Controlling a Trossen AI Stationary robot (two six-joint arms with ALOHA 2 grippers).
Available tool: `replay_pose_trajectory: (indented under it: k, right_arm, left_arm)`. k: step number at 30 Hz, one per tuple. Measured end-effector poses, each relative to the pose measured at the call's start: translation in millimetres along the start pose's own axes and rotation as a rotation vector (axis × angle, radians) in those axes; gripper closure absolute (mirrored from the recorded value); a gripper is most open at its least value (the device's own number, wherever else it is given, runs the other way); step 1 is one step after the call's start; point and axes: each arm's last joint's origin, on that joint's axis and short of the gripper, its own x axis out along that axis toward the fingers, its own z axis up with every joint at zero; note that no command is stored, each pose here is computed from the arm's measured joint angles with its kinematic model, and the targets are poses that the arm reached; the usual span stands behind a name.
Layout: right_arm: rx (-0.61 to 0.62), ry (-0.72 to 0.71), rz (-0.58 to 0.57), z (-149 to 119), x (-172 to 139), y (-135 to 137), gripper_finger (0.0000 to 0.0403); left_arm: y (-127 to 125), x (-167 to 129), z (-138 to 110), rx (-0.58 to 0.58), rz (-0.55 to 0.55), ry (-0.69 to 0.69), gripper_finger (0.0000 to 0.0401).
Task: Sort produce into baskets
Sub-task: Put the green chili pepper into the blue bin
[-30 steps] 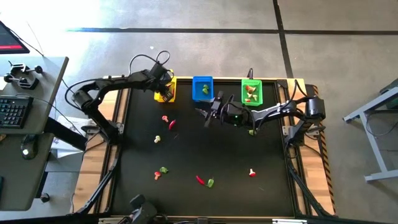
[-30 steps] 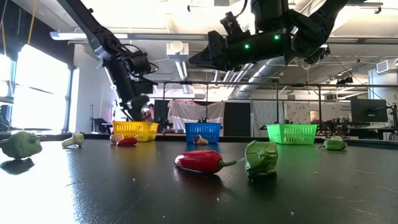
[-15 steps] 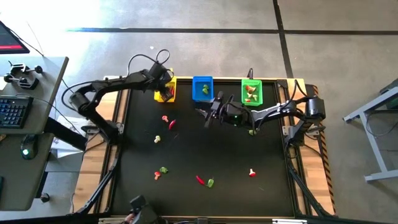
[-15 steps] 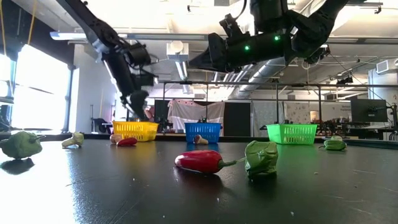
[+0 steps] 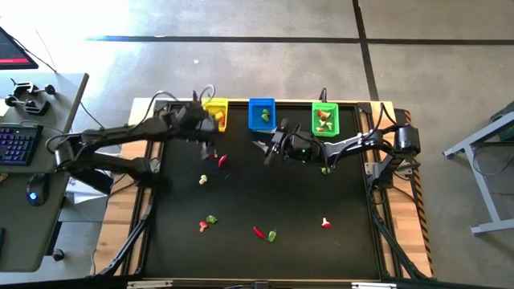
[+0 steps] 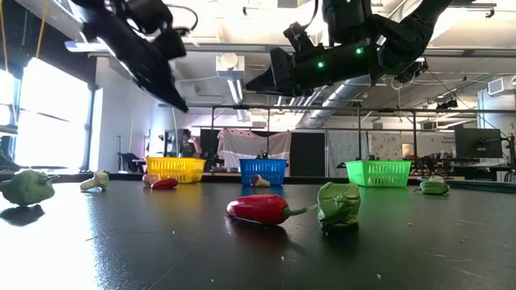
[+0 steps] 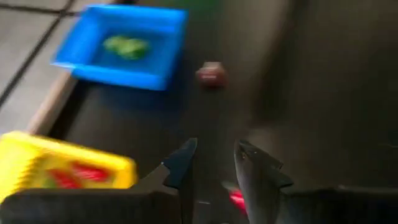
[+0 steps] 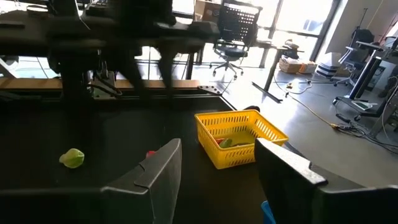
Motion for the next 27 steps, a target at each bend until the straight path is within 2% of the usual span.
replay_pose_trajectory:
  k: [8, 13, 21, 27]
  right_arm:
    - [0.0, 0.025, 0.003, -2.5, 0.0, 0.3, 0.0208]
    - [-0.006, 0.049, 0.007, -4.9, -0.1, 0.6, 0.0208]
    - [-0.009, 0.069, 0.01, -6.8, -0.2, 0.9, 0.0208]
    - [-0.016, 0.082, 0.012, -8.1, -0.3, 1.1, 0.0208]
  left_arm:
    - [-77.0, -16.1, -15.2, 0.171, -0.295, 0.106, 0.0329]
    - [-115.2, -13.0, -26.3, 0.197, -0.421, 0.194, 0.0327]
    - [-161.7, -2.8, -41.6, 0.205, -0.507, 0.333, 0.0262]
    - [-188.6, 15.5, -48.0, 0.197, -0.539, 0.351, 0.0213]
